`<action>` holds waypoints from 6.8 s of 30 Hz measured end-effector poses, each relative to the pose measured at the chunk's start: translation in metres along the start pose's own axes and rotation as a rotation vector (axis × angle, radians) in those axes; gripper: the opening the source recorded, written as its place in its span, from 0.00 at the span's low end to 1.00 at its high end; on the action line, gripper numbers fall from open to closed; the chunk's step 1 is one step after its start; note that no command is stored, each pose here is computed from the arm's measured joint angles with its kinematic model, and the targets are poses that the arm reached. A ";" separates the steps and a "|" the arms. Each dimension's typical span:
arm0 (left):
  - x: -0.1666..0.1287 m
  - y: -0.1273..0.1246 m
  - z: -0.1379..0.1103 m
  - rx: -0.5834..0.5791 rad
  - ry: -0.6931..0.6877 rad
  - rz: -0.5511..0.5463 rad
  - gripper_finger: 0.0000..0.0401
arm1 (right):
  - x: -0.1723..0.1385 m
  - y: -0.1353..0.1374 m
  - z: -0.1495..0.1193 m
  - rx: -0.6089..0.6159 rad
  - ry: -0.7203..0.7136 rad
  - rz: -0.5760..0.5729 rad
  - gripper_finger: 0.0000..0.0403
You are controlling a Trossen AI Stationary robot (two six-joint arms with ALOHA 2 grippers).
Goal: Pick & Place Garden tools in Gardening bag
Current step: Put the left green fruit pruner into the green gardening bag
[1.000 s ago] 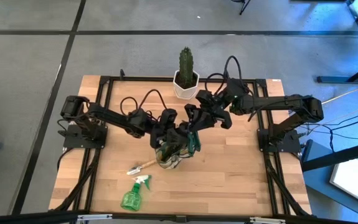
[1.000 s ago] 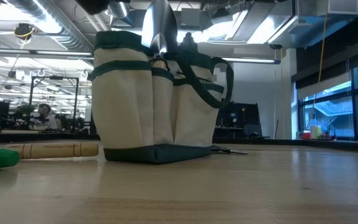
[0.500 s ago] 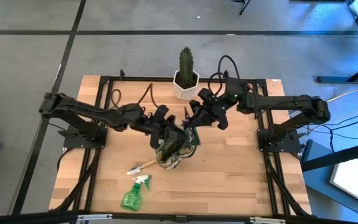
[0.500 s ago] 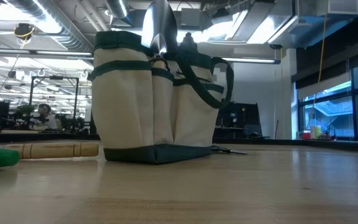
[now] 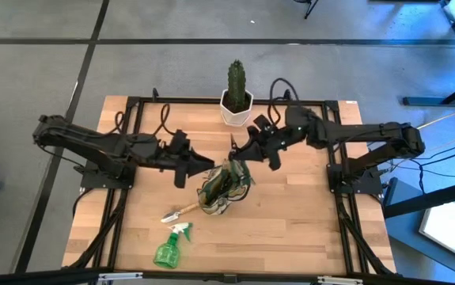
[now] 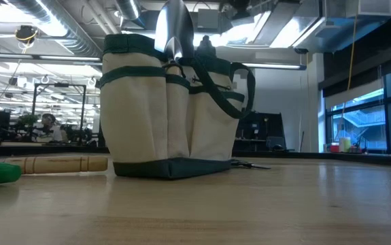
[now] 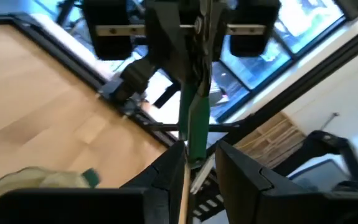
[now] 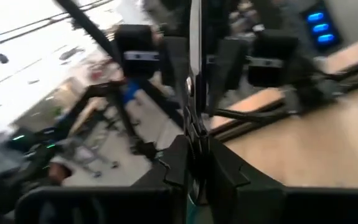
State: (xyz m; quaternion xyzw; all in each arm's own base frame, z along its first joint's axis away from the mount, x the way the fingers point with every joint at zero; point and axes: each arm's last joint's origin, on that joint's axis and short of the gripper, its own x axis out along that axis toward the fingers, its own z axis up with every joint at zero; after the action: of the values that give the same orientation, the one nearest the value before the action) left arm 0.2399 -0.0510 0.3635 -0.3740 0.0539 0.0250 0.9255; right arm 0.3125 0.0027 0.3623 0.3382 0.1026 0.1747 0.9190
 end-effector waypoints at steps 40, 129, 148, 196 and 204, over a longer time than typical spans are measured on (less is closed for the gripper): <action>0.011 0.019 -0.144 0.814 0.859 0.180 0.06 | 0.106 0.123 -0.102 -0.029 -0.247 -0.535 0.08; 0.053 0.023 -0.126 0.979 0.601 -0.116 0.52 | 0.082 0.164 -0.165 -0.121 -0.044 -0.570 0.08; 0.070 0.040 -0.145 0.879 0.706 -0.087 0.44 | 0.129 0.110 -0.169 -0.301 0.118 -0.498 0.08; 0.080 0.060 -0.126 0.468 0.737 0.003 0.01 | 0.149 0.041 -0.202 -0.567 0.016 -0.734 0.08; 0.081 0.061 -0.125 0.438 0.734 -0.008 0.01 | 0.146 0.035 -0.212 -0.532 -0.057 -0.708 0.08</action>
State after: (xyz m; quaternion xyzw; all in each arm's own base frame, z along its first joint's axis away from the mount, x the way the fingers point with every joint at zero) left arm 0.3051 -0.0936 0.2232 -0.1527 0.3821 -0.1254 0.9028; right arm 0.3726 0.2088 0.2155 0.0384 0.1381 -0.1399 0.9797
